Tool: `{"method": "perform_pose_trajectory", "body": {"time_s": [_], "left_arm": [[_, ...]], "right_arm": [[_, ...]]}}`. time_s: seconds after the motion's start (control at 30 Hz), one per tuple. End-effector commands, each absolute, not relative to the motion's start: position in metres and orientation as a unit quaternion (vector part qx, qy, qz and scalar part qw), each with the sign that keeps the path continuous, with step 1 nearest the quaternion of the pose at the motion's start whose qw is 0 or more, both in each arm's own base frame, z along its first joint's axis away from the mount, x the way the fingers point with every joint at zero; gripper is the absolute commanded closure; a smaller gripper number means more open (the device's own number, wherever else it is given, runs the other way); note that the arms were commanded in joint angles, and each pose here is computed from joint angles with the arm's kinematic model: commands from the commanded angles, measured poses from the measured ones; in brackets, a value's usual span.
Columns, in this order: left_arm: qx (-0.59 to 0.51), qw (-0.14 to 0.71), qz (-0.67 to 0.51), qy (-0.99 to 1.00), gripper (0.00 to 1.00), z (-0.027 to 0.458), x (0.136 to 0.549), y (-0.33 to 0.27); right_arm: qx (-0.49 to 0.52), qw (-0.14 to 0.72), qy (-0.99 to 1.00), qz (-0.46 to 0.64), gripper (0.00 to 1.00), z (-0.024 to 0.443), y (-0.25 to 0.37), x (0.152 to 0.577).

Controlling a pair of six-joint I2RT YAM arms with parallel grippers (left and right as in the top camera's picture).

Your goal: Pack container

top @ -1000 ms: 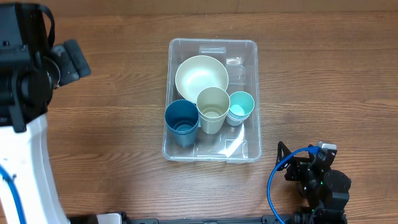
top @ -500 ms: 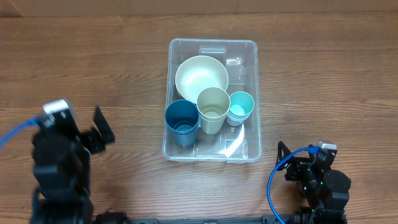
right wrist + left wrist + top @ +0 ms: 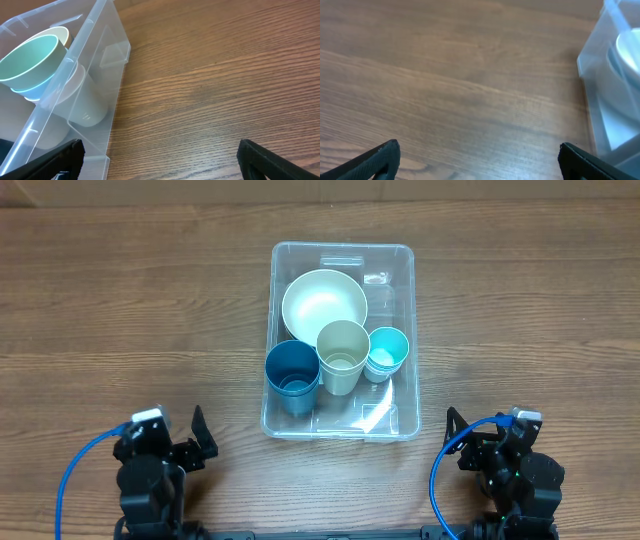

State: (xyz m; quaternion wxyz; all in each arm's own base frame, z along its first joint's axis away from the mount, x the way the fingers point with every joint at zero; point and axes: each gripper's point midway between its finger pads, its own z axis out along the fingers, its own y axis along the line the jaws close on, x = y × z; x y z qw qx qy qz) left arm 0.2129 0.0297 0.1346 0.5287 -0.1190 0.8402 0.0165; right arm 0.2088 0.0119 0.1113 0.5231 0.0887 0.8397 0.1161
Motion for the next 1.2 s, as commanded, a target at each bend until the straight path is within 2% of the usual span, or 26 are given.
{"method": "perform_pose_trajectory", "body": {"time_s": [0.0,0.17,1.17], "left_arm": [[-0.121,0.527,0.001,0.841,0.0,0.12,0.213,0.026],[-0.12,0.527,-0.001,0.841,0.0,0.101,0.212,0.025],[-0.118,0.536,-0.002,0.836,0.0,0.106,0.212,0.024]], "right_arm": [[0.085,0.522,0.841,0.116,0.0,0.106,0.013,0.209],[0.085,0.522,0.841,0.116,0.0,0.106,0.013,0.209],[0.085,0.522,0.841,0.116,0.0,0.106,0.013,0.209]]}}
